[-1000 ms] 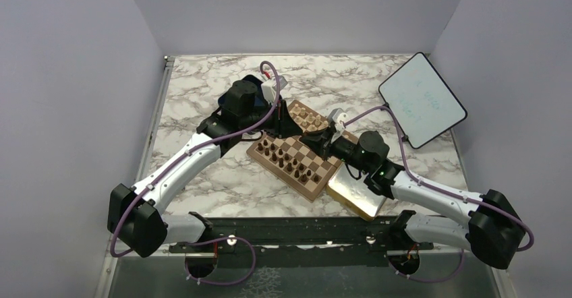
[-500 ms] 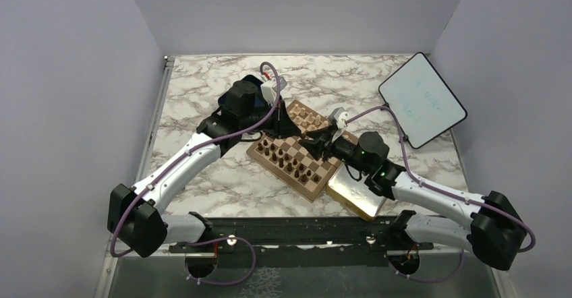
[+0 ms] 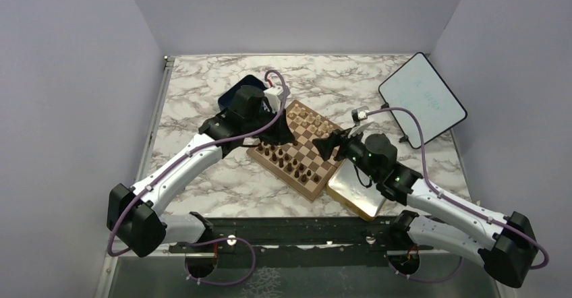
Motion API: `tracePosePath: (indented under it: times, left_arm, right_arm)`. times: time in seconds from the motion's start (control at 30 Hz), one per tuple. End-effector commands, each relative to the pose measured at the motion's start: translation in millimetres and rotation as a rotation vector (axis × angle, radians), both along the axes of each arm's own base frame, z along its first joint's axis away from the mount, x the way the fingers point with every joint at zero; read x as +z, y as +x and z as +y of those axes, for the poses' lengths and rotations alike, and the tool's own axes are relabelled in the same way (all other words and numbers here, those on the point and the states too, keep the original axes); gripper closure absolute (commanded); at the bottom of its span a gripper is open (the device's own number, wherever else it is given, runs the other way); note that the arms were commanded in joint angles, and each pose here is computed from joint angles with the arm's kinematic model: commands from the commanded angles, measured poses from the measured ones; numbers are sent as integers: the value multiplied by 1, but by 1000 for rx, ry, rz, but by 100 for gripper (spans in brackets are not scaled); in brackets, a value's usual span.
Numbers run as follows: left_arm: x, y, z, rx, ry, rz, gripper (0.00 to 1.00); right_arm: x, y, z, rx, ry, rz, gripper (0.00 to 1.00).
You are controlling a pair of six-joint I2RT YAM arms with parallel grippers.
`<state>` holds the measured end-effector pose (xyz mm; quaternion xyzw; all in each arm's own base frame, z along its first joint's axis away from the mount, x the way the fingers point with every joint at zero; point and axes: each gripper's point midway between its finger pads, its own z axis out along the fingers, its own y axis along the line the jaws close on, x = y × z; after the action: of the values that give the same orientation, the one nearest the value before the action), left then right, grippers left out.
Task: Set up the chess pieces on the board
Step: Place the chess piece on the chessboard.
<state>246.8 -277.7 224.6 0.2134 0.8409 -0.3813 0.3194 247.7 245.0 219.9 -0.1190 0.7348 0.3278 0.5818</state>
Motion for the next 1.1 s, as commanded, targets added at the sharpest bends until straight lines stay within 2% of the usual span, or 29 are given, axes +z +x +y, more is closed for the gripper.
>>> tracePosePath:
  times: [0.0,0.13,0.37,0.77,1.07]
  left_arm:
    - [9,-8,-1,15,83,-81,99]
    - [0,-19,-8,13,150,-101,99]
    - [-18,-40,-22,5,254,-122,99]
    - [-64,-72,-58,-81,419,-107,99]
    - [-97,-77,-68,-115,528,-89,99]
  right_arm:
    - [-29,14,-28,-199,-117,174,27]
    - [-48,21,-37,-268,-173,233,25]
    - [-74,44,-74,-415,-98,344,26]
    - [-73,81,-129,-544,-58,359,25]
    - [-78,81,-146,-586,-37,375,25]
